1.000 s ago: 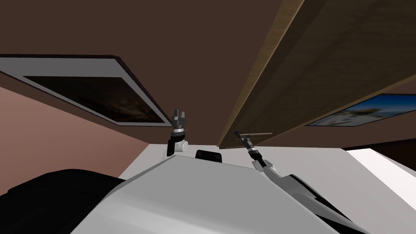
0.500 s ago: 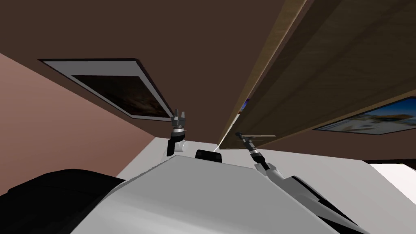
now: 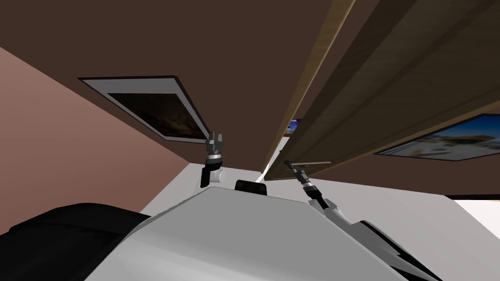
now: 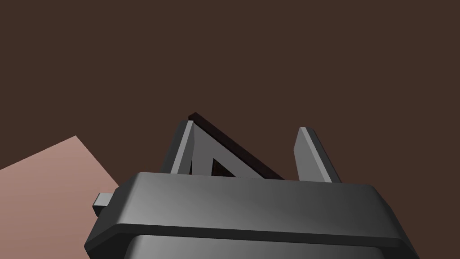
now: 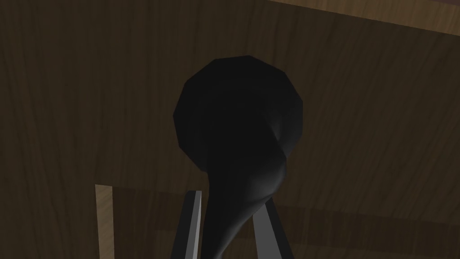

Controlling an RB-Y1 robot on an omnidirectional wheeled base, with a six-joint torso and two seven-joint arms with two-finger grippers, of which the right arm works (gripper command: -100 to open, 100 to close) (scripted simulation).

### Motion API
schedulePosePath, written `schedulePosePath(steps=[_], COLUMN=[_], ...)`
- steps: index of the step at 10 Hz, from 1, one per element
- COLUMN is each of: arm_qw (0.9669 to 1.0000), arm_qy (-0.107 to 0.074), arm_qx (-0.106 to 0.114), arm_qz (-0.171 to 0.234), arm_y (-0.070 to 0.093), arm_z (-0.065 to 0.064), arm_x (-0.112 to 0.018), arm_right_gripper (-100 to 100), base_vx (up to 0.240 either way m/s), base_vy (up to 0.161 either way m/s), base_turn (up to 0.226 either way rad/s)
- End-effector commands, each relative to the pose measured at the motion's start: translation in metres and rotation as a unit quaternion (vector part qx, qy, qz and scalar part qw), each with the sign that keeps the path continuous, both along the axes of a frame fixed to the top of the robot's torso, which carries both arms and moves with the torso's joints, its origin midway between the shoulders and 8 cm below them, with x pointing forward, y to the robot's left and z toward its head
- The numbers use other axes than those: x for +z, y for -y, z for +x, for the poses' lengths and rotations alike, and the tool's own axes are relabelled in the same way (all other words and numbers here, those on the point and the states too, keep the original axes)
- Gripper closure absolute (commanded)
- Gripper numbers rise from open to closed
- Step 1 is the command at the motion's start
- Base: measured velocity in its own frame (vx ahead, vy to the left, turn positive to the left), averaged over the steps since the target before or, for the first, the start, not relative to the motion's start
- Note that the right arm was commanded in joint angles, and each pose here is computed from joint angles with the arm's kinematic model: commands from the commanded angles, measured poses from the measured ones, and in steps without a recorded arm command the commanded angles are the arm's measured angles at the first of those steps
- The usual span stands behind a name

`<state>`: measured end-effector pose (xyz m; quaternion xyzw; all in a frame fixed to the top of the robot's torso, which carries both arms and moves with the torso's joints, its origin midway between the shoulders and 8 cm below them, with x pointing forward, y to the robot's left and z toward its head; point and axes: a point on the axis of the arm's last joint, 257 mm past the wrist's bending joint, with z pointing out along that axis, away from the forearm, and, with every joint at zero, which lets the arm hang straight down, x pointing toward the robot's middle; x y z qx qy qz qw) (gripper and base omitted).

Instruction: Pull the door open

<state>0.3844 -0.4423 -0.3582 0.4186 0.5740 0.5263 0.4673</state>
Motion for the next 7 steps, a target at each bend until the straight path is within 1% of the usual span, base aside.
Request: schedulePosePath(steps=[1,2,3,4,7], arm_qw=[1.0000,1.0000,1.0000,1.0000,1.0000], arm_qy=[0.005,0.005,0.002,0.003,0.004], arm_qx=[0.000,0.002,0.001,0.004,0.006], arm_qz=[-0.002,-0.002,0.000,0.000,0.000], arm_y=[0.002,0.005,0.001,0.002,0.005], arm_z=[0.000,-0.006,-0.004,-0.009,-0.016], arm_x=[0.002,0.003,0.000,0.000,0.001], arm_right_gripper=[100,100,100,100,100], base_vx=[-0.031,-0.074,-0.040,-0.118,-0.169], base_vy=[-0.023,-0.048,-0.029,-0.063,-0.098], base_turn=[0.005,0.132,0.048,0.205,0.149])
